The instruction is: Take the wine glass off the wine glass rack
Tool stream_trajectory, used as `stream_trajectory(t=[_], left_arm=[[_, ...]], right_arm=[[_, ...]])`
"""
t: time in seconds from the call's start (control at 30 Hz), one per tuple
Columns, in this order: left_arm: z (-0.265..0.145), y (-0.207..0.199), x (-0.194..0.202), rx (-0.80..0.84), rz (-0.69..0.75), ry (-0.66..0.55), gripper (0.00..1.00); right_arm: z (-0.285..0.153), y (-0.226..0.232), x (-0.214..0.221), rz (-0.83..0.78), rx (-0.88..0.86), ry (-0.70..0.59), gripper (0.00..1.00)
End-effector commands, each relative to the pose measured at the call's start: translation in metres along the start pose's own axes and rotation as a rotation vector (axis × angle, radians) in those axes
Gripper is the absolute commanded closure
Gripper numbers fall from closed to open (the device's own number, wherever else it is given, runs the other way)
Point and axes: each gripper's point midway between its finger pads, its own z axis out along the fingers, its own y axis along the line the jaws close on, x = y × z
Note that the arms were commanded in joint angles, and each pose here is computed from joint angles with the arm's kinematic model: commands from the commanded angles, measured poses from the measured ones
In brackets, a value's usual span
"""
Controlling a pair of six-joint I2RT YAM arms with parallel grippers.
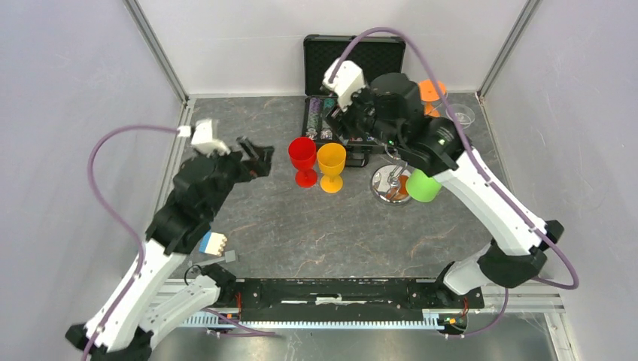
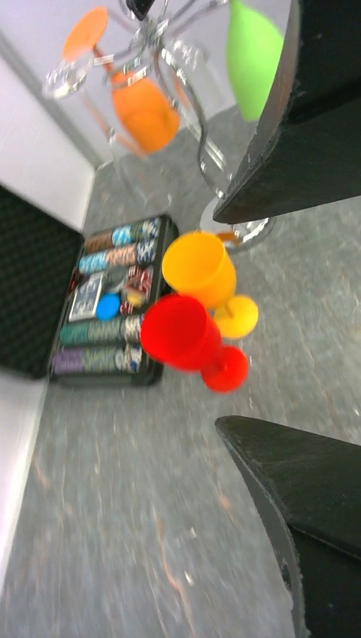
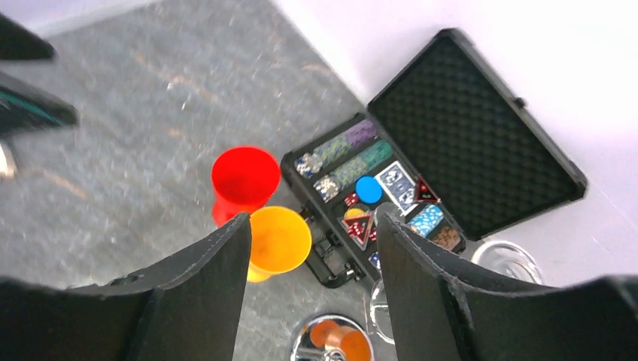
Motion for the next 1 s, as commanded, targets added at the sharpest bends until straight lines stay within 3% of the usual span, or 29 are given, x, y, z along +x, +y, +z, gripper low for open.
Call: stream_trajectory(t=[0.0, 0.2, 0.53, 0.7, 0.97], left_arm=[[0.025, -0.073, -0.018, 0.241, -0.007, 0.086, 0.0], [0.082, -0.141, -0.001, 0.42, -0.083, 0.259, 0.0], [0.165, -0.232, -0.002, 0.683, -0.33, 0.322, 0.0], [0.191, -0.264, 0.006, 0.772, -0.406, 0.391, 0.18], [0.218, -0.282, 0.018, 0.744, -0.442, 0.405, 0.29]], right_arm=[[-0.018, -0.033, -0.026, 0.164, 0.183, -0.108, 0.32], [-0.06, -0.056, -0.029, 0.289, 0.329, -0.231, 0.32], [-0.115, -0.067, -0.022, 0.377, 0.402, -0.348, 0.32], [-0.134, -0.067, -0.015, 0.399, 0.414, -0.39, 0.32], [-0.145, -0.067, -0.002, 0.426, 0.437, -0.4, 0.32]])
